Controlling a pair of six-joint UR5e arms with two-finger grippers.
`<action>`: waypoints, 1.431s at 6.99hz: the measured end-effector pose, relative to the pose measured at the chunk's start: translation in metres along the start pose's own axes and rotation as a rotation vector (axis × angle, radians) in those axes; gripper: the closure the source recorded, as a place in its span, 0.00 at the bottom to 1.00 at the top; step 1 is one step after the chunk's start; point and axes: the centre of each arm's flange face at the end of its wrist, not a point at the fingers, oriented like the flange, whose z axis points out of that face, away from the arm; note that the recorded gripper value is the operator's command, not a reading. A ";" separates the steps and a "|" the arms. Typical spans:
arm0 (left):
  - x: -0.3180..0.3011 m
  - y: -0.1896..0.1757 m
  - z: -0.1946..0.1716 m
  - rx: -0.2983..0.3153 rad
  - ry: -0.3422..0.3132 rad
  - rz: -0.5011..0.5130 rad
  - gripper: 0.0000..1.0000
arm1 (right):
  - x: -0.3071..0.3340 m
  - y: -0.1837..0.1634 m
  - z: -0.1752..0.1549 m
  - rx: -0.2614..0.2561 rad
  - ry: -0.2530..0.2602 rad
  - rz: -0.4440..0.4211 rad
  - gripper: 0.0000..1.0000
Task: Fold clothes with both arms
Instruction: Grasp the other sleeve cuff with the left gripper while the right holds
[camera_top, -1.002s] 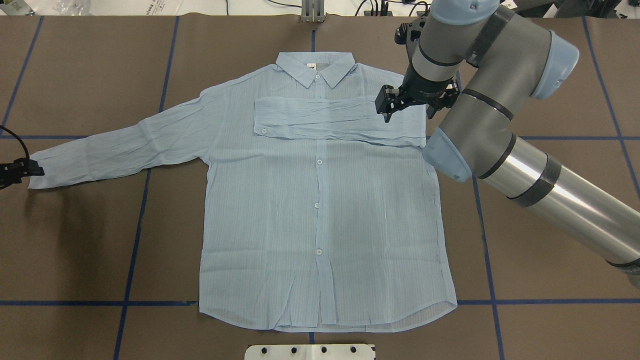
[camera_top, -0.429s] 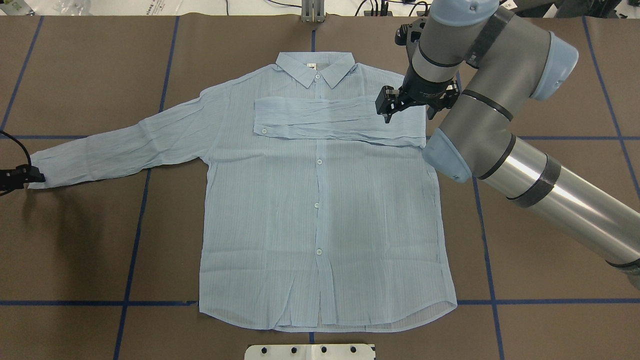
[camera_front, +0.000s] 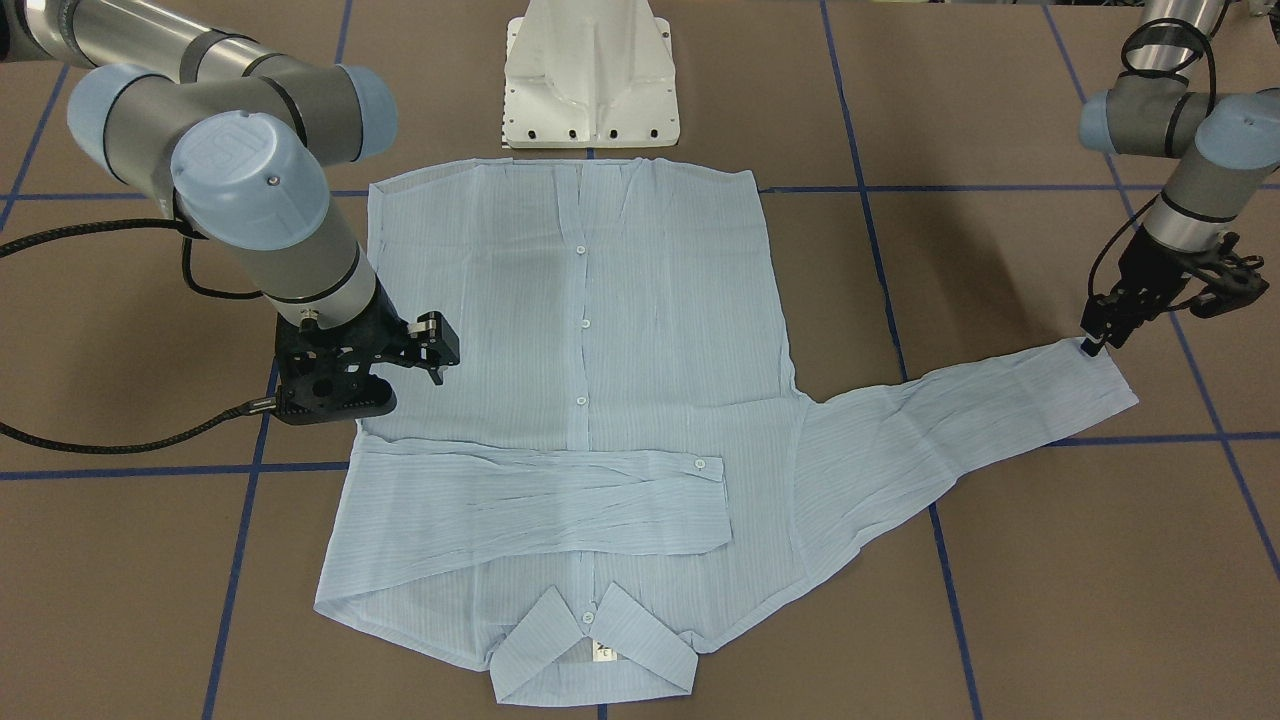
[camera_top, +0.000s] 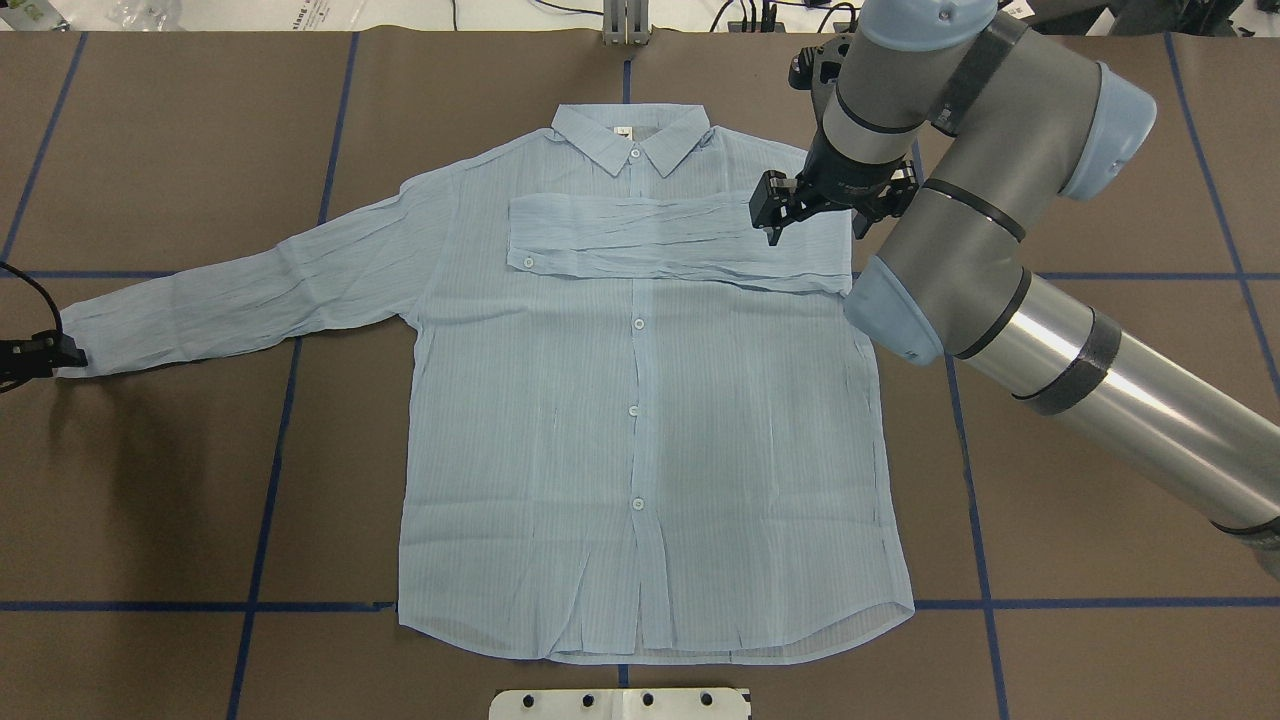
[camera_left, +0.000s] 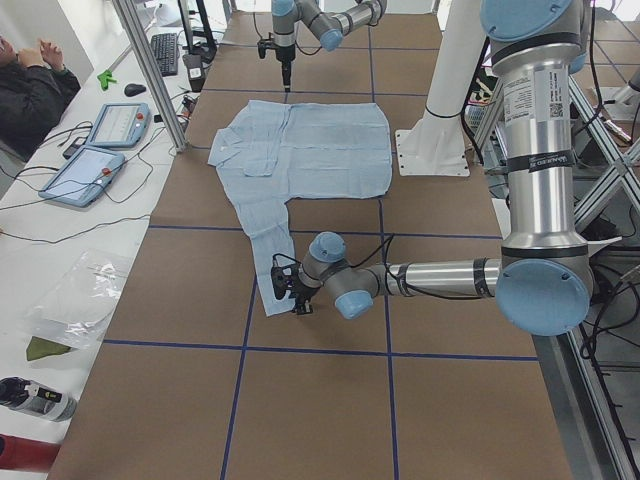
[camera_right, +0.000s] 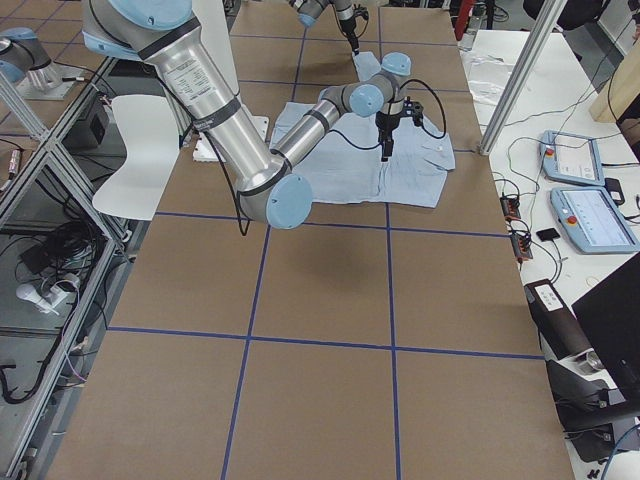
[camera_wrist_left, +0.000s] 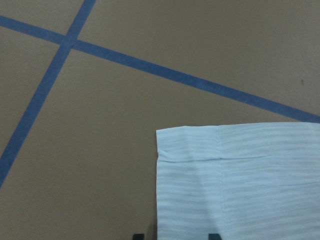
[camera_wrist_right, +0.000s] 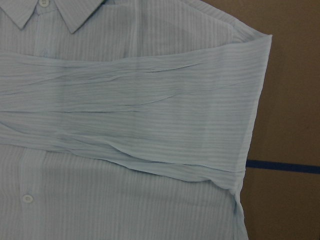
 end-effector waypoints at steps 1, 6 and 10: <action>0.000 0.000 0.000 0.000 0.001 0.000 0.71 | 0.000 0.000 0.000 0.000 0.000 0.000 0.00; 0.002 0.000 -0.001 0.001 0.003 0.001 0.94 | 0.001 0.000 0.001 -0.001 0.001 0.001 0.00; 0.008 0.000 -0.005 -0.001 0.014 0.006 1.00 | 0.001 0.001 0.002 -0.003 0.001 0.000 0.00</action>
